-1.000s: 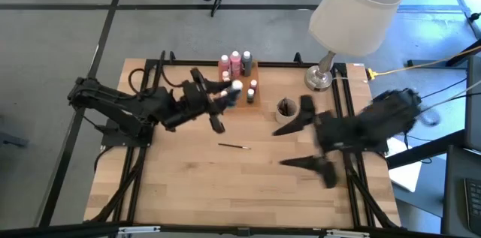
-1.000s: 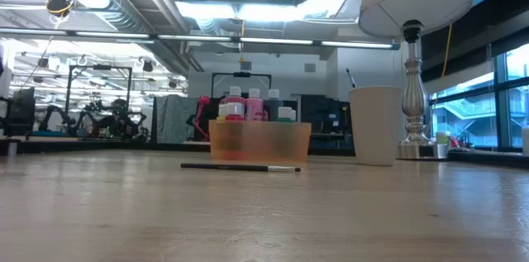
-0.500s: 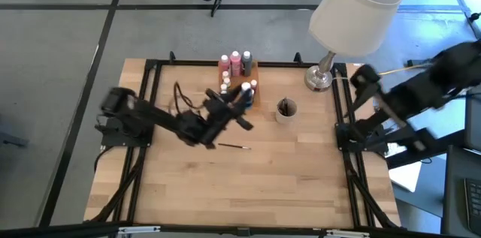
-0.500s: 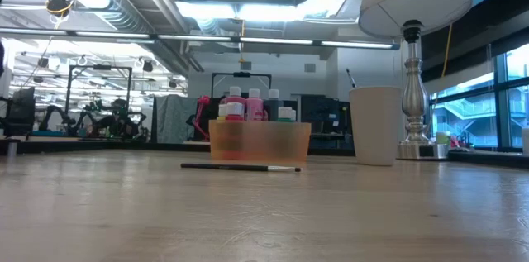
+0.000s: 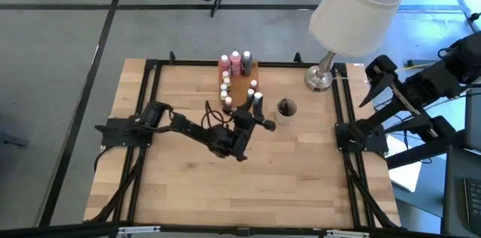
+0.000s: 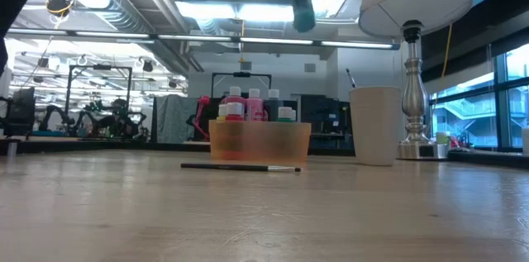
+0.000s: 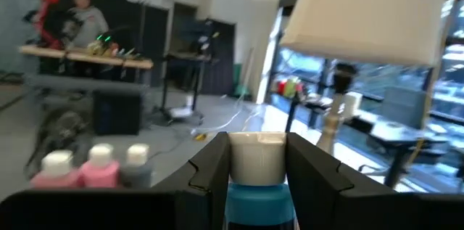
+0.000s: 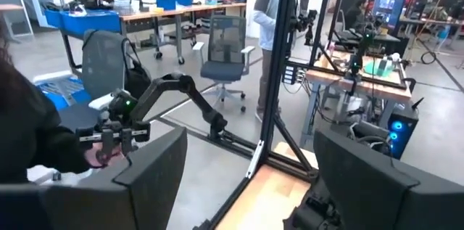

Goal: Pick & Place Paint Supplies
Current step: Put the blue paint bottle into the orange bin

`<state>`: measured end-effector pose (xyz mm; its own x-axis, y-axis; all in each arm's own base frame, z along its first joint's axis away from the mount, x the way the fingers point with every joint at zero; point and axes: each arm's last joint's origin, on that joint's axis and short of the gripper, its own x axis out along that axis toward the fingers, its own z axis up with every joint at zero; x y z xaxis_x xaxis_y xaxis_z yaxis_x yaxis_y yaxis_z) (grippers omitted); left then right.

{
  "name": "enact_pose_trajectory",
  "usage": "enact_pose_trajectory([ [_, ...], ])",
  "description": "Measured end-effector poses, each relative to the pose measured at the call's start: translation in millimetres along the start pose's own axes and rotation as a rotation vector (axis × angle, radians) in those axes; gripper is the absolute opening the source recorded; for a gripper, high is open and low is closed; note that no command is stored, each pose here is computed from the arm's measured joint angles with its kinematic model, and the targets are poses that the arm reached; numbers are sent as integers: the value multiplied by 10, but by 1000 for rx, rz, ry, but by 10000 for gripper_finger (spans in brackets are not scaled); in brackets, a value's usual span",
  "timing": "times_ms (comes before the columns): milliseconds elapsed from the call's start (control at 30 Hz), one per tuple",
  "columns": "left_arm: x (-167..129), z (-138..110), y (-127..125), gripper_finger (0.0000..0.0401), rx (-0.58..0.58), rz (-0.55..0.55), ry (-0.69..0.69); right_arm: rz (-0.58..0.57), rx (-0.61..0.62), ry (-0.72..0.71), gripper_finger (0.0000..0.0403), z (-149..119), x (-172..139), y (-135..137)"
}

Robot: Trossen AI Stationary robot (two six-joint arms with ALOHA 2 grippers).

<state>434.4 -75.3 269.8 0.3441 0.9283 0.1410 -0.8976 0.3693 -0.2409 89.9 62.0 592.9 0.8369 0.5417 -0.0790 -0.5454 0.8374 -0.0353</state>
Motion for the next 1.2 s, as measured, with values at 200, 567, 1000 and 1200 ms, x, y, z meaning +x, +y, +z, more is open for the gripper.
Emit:
enact_pose_trajectory([
  [200, -12, -137, 79, 108, 16, 66, 52, 32, -15, 11, 305, -9, 20, 10],
  [567, 158, -858, 329, 108, 84, 135, 89, 293, 13, 124, 305, -123, 7, 87],
  [1000, 580, -1007, 283, 108, 122, 53, -25, 278, -71, 196, 305, -202, -2, 83],
  [1200, 638, -932, 257, 108, 206, 111, -9, 269, -103, 186, 305, -199, -32, 78],
])
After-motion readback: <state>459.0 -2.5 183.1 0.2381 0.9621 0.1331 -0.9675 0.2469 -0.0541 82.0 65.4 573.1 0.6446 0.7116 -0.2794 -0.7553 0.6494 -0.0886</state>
